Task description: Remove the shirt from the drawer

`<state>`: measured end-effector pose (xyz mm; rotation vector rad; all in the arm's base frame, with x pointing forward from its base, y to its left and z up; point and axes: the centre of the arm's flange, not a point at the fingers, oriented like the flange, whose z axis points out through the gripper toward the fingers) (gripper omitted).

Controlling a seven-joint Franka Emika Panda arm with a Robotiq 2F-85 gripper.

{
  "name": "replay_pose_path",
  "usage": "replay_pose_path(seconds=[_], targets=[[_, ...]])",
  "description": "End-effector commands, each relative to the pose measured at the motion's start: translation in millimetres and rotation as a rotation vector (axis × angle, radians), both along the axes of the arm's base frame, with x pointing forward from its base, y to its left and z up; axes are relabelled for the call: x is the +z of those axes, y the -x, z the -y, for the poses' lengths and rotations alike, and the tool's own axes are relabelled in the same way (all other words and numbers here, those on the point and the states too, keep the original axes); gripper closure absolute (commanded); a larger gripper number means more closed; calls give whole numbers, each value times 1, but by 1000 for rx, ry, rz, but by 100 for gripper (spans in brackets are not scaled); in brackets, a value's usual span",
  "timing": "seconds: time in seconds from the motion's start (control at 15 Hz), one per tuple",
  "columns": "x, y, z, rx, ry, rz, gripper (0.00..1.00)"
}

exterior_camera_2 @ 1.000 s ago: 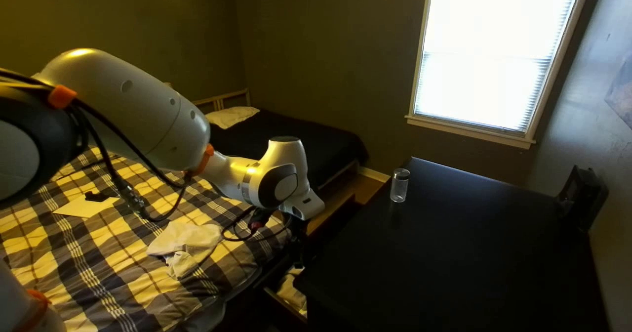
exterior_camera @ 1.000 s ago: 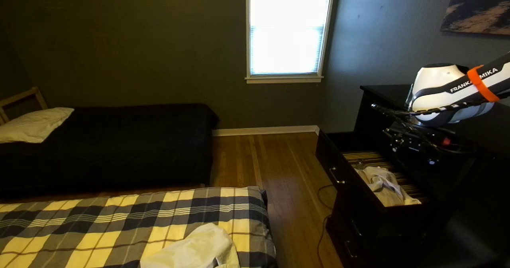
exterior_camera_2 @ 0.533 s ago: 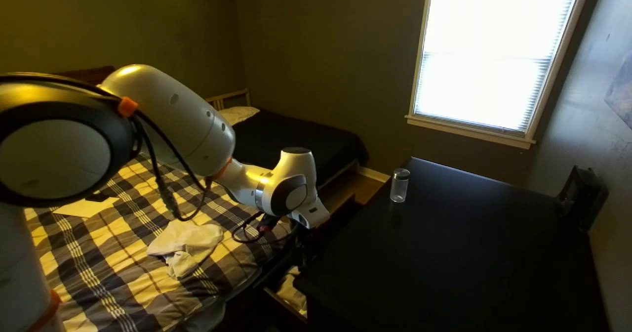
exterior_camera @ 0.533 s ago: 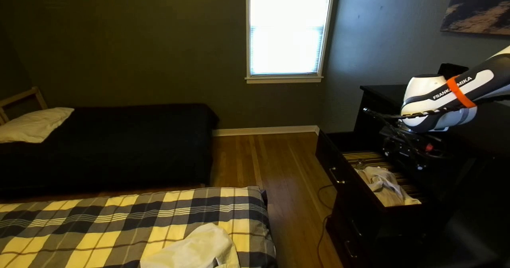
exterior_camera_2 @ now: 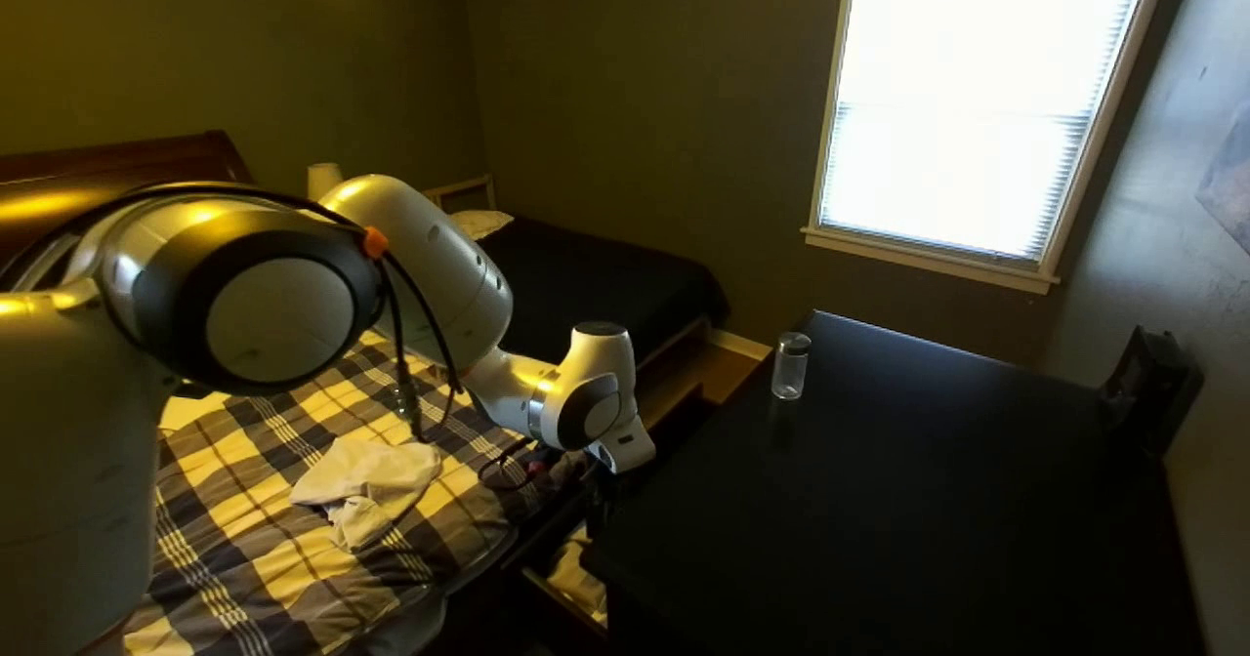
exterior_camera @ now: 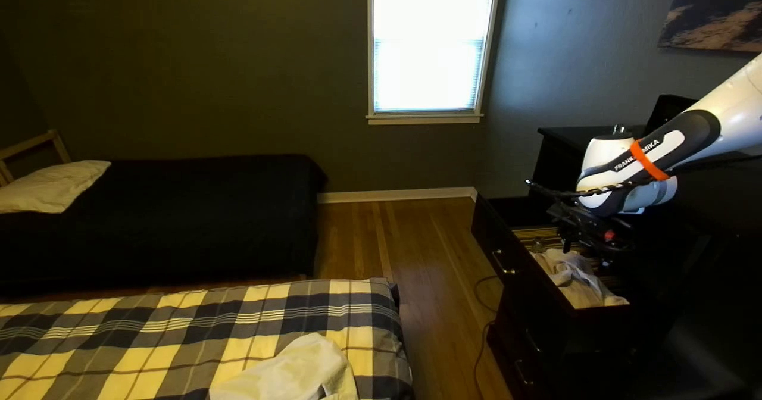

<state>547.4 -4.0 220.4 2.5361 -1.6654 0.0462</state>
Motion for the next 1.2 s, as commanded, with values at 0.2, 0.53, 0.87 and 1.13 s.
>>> replay_pose_path(seconds=[0.2, 0.53, 0.87, 1.13], targets=[[-34, -20, -5, -51, -6, 11, 16], [-43, -23, -9, -52, -41, 13, 12], [-47, -24, -12, -63, -50, 14, 28], [-44, -24, -13, -61, -51, 15, 50]])
